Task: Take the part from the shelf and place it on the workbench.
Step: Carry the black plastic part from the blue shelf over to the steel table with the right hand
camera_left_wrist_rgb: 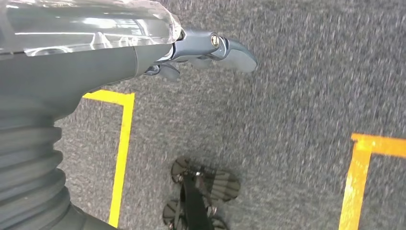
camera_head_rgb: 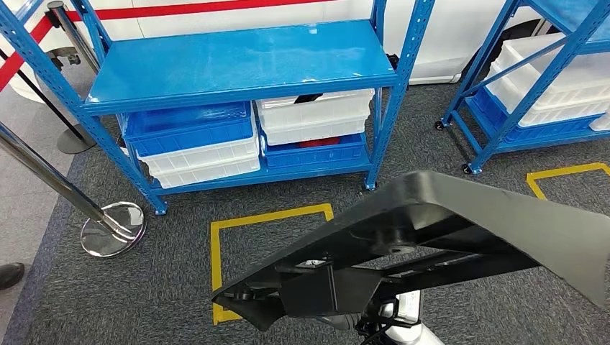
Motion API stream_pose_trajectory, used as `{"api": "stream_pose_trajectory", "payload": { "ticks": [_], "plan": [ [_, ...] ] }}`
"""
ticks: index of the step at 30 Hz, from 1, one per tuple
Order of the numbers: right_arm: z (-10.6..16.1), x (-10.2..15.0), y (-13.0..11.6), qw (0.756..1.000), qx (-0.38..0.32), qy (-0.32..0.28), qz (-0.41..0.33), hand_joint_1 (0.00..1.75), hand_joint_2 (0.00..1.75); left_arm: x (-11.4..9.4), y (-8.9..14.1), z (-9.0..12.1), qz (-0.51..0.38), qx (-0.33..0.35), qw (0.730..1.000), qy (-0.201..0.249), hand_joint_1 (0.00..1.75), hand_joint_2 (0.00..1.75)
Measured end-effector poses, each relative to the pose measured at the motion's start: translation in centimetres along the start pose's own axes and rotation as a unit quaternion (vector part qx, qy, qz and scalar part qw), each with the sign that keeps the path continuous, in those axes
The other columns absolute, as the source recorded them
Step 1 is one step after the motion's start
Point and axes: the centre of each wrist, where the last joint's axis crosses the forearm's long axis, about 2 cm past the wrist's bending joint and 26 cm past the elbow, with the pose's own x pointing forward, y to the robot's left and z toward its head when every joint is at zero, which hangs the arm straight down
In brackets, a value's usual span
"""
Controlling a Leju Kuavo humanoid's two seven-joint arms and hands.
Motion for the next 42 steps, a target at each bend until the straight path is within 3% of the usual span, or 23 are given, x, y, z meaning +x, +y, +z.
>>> {"api": "stream_pose_trajectory", "payload": {
  "ticks": [18, 30, 42],
  "plan": [
    [1.5, 2.8, -0.9, 0.997, -0.038, -0.03, 0.064, 1.75, 1.75, 0.1, 1.7, -0.4, -0.009, 0.007, 1.0, 0.004, 0.0, 1.75],
    [-0.4, 4.5, -3.5, 0.992, -0.039, -0.066, 0.097, 1.75, 1.75, 0.3, 1.7, -0.4, -0.012, 0.04, 0.999, 0.006, 0.0, 1.75],
    [-1.5, 4.2, -2.0, 0.992, 0.001, -0.039, 0.124, 1.75, 1.75, 0.1, 0.9, -0.2, -0.02, 0.06, 0.998, -0.001, 0.0, 1.75]
  ]
}}
